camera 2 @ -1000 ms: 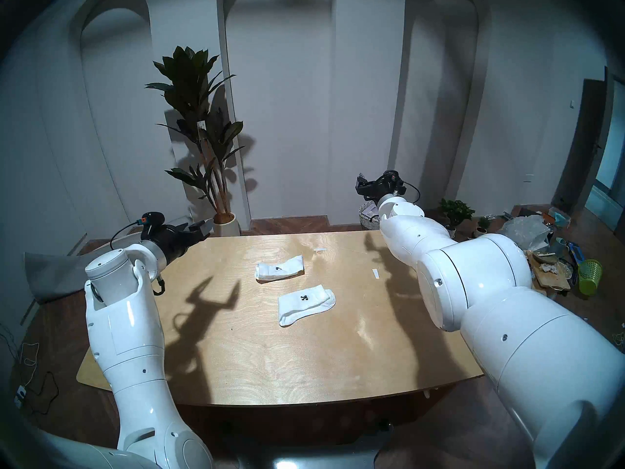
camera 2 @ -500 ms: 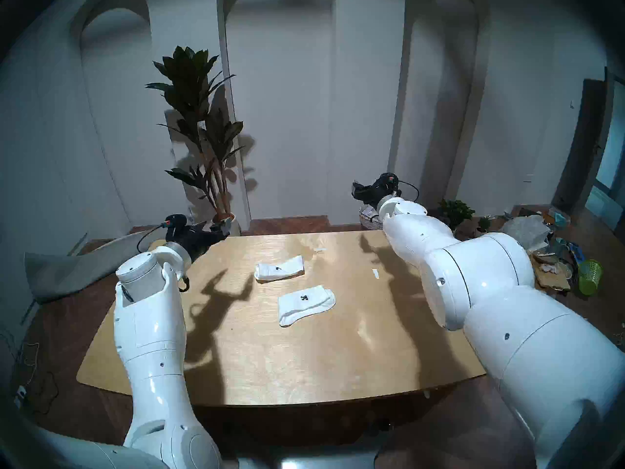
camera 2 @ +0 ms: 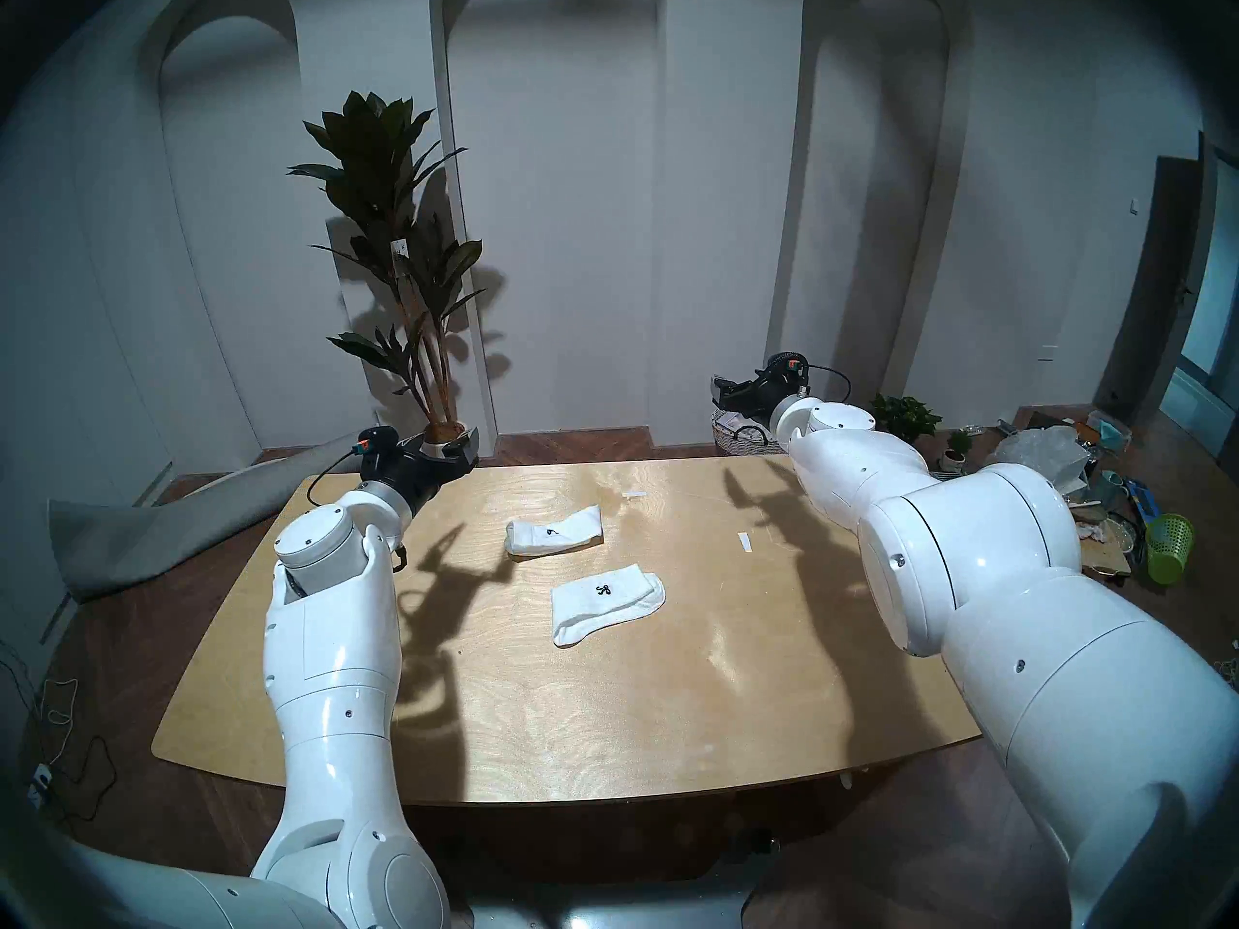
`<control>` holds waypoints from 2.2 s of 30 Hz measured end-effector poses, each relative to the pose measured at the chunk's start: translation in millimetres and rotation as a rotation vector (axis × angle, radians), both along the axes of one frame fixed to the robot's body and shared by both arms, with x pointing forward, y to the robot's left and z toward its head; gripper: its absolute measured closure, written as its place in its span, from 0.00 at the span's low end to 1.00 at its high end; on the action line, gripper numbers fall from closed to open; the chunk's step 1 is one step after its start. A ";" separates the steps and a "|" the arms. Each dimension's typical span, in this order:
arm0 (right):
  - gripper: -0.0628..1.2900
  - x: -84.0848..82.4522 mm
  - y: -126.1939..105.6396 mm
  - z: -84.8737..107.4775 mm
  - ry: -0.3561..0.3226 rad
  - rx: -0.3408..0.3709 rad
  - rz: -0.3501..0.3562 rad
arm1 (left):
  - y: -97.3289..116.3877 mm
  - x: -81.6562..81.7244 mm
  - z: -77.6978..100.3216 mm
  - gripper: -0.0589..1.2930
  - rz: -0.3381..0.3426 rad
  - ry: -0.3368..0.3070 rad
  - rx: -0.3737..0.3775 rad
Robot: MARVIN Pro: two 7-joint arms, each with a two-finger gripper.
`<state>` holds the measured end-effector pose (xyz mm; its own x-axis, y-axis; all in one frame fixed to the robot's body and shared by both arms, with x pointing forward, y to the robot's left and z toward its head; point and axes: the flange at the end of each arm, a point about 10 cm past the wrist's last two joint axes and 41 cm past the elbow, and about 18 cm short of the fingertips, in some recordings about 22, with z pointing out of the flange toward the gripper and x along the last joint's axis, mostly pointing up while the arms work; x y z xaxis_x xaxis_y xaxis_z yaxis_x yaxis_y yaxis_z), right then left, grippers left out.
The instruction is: Fold socks in half once and place them neatly on the table
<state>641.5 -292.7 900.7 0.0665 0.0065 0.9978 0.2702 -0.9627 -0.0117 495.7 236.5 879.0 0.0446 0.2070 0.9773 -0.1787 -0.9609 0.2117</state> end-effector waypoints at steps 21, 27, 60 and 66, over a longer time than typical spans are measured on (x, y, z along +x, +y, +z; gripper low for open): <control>0.05 -12.5 -13.3 -5.6 -0.027 0.049 0.108 | -7.2 13.0 -14.4 0.04 0.145 -0.115 0.098; 0.05 -16.6 -16.7 -6.2 -0.055 0.074 0.135 | -11.8 15.1 -21.6 0.04 0.175 -0.142 0.122; 0.05 -38.3 -7.5 -20.8 -0.201 0.122 0.283 | -25.4 15.8 -38.3 0.04 0.261 -0.253 0.206; 0.05 -41.0 -10.0 -22.9 -0.232 0.108 0.276 | -25.7 14.8 -41.8 0.04 0.268 -0.275 0.225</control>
<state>600.5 -302.7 877.8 -0.1512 -0.1139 0.9819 0.5271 -0.8497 -0.0174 510.6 210.8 837.2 -0.2501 -0.0437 0.9672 0.0630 -0.9976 -0.0287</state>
